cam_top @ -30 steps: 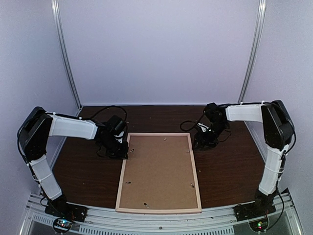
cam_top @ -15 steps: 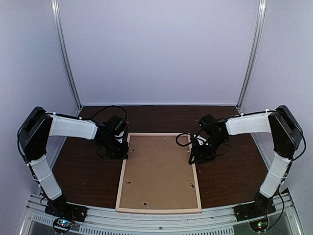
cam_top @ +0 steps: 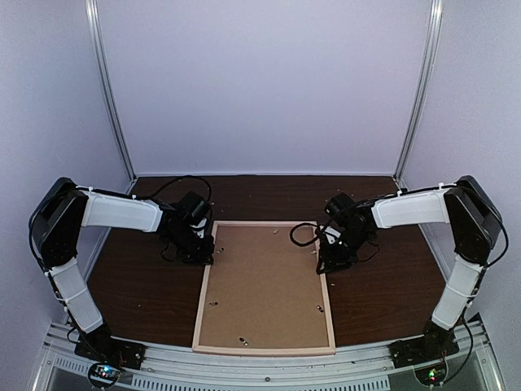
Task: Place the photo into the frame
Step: Adjust the photo frame at the center of the board.
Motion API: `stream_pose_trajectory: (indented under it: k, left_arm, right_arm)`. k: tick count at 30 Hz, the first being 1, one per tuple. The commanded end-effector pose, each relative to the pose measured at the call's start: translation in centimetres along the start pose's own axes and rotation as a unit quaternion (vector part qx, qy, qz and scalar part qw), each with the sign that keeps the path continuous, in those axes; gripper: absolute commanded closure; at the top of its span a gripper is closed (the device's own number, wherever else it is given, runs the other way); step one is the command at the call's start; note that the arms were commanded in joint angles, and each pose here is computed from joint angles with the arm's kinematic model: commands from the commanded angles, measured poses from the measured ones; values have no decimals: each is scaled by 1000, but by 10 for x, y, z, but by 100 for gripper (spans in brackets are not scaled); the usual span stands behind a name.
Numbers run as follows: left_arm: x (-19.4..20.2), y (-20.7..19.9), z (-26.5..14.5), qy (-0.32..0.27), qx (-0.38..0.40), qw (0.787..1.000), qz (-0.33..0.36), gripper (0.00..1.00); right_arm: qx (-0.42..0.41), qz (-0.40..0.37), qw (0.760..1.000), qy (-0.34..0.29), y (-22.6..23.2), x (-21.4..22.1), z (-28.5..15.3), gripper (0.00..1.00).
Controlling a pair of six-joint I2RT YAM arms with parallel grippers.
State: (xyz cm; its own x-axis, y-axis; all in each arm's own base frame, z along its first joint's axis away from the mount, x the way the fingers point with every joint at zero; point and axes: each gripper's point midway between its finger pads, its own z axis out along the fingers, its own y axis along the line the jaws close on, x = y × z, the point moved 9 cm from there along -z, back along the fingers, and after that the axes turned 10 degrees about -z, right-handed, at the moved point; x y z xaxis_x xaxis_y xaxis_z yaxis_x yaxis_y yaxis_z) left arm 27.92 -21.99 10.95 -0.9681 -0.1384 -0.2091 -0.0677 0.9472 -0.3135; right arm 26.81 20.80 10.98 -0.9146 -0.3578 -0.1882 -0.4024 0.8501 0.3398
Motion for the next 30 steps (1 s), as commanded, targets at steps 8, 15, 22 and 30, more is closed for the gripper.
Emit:
stream_pose_trajectory:
  k: [8,15,22,30]
  left_arm:
    - [-2,-7,0,-18,16,1000,15,84]
    - [-8,-9,6,-33,13,999,4,84]
    - [-18,-17,3,-55,17,998,-4,83]
    - [-21,-18,5,-61,15,998,-10,82]
  right_arm:
    - [72,-26,997,-10,-6,-41,4,78]
    - [78,-37,996,-34,-13,-81,4,79]
    - [89,-48,992,-72,-14,-103,-24,56]
    - [61,-52,993,-83,-4,-67,-50,29]
